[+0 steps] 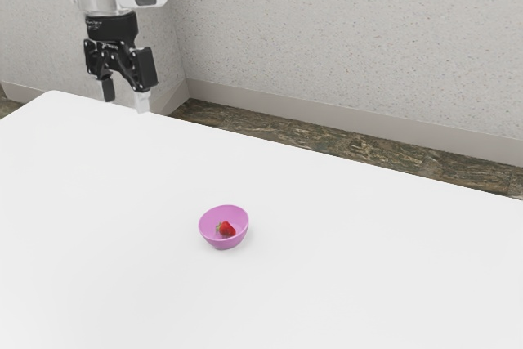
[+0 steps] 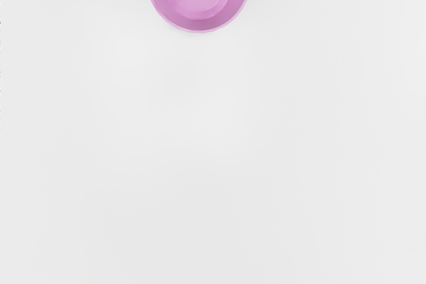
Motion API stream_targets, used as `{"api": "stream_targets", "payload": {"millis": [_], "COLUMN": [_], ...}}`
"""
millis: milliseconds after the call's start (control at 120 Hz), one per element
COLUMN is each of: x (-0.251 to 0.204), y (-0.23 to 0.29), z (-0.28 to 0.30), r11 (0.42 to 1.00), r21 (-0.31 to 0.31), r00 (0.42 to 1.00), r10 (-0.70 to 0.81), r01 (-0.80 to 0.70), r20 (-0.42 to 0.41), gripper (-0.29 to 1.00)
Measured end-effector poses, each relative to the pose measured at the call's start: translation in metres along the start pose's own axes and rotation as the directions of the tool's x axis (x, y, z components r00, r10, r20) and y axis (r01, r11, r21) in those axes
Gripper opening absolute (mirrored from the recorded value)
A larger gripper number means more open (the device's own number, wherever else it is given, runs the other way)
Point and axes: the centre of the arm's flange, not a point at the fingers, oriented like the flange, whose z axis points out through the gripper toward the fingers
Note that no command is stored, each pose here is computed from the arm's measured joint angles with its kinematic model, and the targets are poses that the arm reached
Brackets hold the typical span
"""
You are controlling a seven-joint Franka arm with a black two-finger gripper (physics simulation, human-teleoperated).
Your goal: Take strawberry from the bowl
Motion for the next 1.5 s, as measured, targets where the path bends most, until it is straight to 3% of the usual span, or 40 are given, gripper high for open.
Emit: {"api": "stream_targets", "payload": {"millis": [200,308,417,508,717,1000,1250,1500], "x": [-0.010,-0.005,0.019,0.038,0.081,0.133,0.151,0.170], "y": [-0.001,-0.001,-0.010,-0.013,-0.014,0.002,0.008,0.006], "z": [-0.003,0.021,0.092,0.134,0.197,0.255,0.274,0.311], "r11": [1.000,1.000,0.998,0.994,0.967,0.875,0.796,0.744], "r21": [0.005,0.002,-0.011,-0.017,-0.016,0.024,0.060,0.063], "r00": [0.999,1.000,0.994,0.989,0.964,0.875,0.797,0.743], "r10": [0.011,0.029,0.065,0.107,0.253,0.484,0.604,0.668], "r01": [-0.011,-0.029,-0.064,-0.106,-0.253,-0.484,-0.602,-0.665], "r20": [-0.053,-0.011,0.087,0.105,0.082,0.020,-0.015,-0.045], "gripper": [0.70,0.70,0.70,0.70,0.70,0.70,0.46,0.39]}}
